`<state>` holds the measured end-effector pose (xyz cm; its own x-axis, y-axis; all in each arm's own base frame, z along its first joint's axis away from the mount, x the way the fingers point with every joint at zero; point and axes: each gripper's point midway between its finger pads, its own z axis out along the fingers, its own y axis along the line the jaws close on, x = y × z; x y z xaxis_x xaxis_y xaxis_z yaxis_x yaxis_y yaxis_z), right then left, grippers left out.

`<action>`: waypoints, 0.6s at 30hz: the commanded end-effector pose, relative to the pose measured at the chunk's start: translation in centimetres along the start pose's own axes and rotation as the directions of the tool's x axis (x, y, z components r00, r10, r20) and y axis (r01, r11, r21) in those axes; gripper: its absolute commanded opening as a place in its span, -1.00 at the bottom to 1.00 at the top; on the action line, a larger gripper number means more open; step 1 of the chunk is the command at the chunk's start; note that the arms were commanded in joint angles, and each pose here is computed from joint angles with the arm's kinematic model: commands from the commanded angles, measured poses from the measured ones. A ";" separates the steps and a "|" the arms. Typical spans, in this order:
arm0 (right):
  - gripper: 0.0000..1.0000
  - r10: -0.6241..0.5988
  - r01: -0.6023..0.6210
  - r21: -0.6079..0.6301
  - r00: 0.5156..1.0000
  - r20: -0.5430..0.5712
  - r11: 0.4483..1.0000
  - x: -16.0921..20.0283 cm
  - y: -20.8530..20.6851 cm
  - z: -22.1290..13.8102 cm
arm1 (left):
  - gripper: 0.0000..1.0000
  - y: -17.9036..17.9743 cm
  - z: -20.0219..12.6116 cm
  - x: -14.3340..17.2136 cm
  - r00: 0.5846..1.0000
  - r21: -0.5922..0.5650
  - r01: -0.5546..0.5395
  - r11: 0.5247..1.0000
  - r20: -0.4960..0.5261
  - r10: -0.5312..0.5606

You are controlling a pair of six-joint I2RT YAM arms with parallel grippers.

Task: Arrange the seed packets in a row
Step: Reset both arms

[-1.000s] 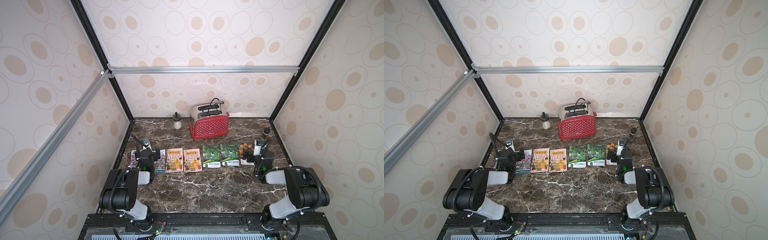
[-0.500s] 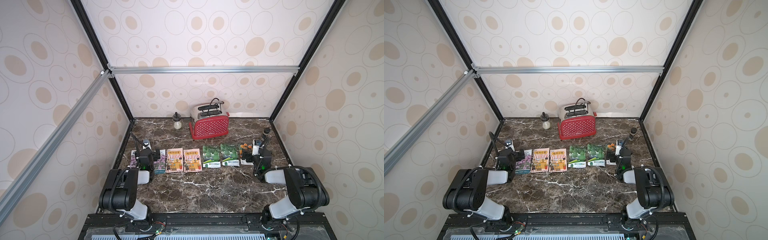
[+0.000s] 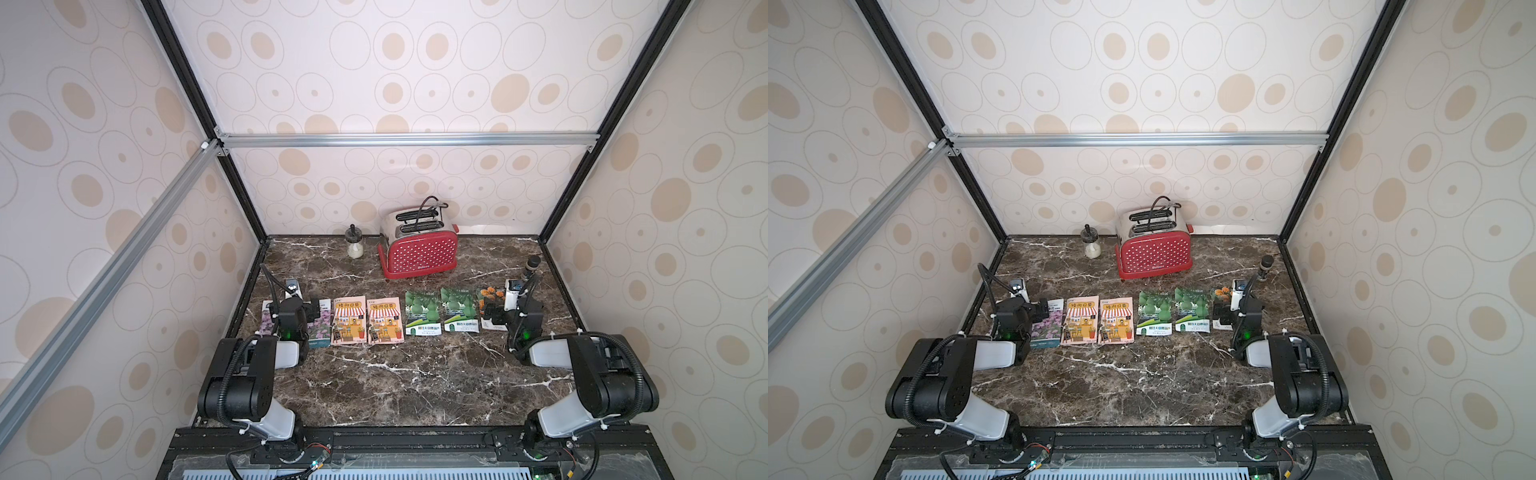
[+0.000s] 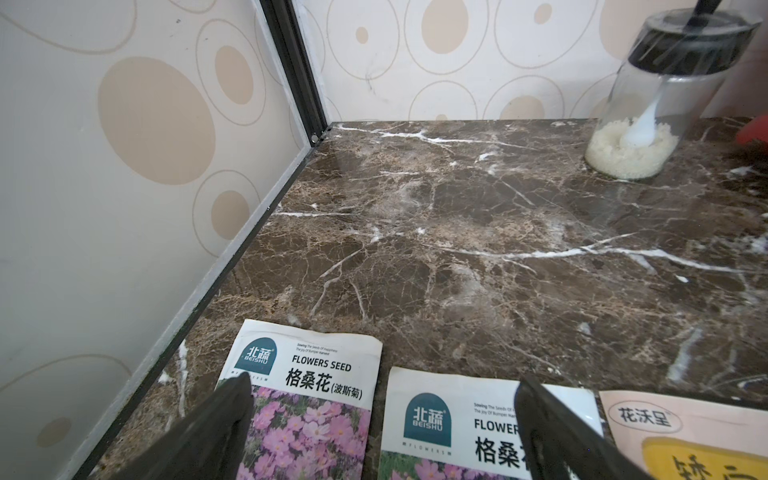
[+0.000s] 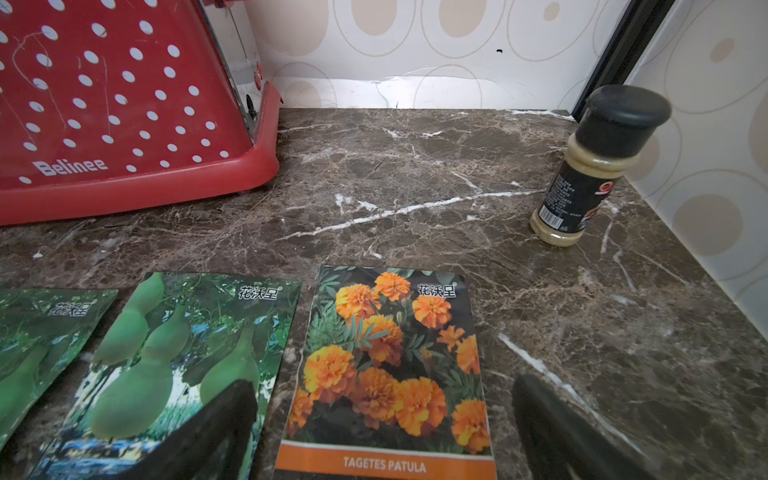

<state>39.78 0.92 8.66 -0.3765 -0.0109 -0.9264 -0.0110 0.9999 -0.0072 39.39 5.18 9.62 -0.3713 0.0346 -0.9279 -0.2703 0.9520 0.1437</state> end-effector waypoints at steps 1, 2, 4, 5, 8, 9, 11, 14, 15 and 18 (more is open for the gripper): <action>0.99 -0.016 0.016 0.005 1.000 0.000 1.000 0.0 0.0 0.1 | 0.98 0.1 0.0 -0.4 1.000 -0.008 0.000 1.000 0.014 0.000; 1.00 -0.015 0.015 0.004 1.000 0.000 1.000 0.0 0.0 0.1 | 0.98 0.1 0.0 -0.3 1.000 -0.007 -0.001 1.000 0.012 0.001; 0.99 -0.016 0.016 0.005 1.000 -0.001 1.000 0.1 0.0 0.1 | 0.98 0.1 0.0 -0.3 1.000 -0.006 -0.002 1.000 0.012 0.002; 0.99 -0.015 0.015 0.005 1.000 -0.001 1.000 0.0 0.0 0.1 | 0.98 0.1 0.0 -0.3 1.000 -0.006 -0.002 1.000 0.011 0.002; 1.00 -0.016 0.016 0.004 1.000 -0.001 1.000 0.1 0.0 0.1 | 0.98 0.1 0.0 -0.2 1.000 -0.006 -0.002 1.000 0.009 0.002; 1.00 -0.015 0.015 0.005 1.000 0.000 1.000 0.0 0.0 0.1 | 0.98 0.1 0.0 -0.2 1.000 -0.005 -0.001 1.000 0.010 0.001; 0.99 -0.016 0.016 0.004 1.000 0.000 1.000 0.0 0.0 0.1 | 0.98 0.1 0.0 -0.2 1.000 -0.005 -0.003 1.000 0.010 0.003; 0.99 -0.017 0.017 0.004 1.000 -0.001 1.000 0.1 0.0 0.1 | 0.98 0.1 0.0 -0.3 1.000 -0.006 0.000 1.000 0.010 0.000; 1.00 -0.016 0.016 0.005 1.000 -0.001 1.000 0.0 0.0 0.1 | 0.98 0.1 0.0 -0.2 1.000 -0.006 0.000 1.000 0.009 0.001; 0.99 -0.016 0.016 0.004 1.000 -0.002 1.000 0.1 0.0 0.1 | 0.98 0.1 0.0 -0.3 1.000 -0.005 0.000 1.000 0.010 0.000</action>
<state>39.78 0.92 8.66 -0.3765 -0.0112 -0.9264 -0.0111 0.9999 -0.0076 39.40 5.17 9.62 -0.3713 0.0346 -0.9279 -0.2700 0.9521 0.1436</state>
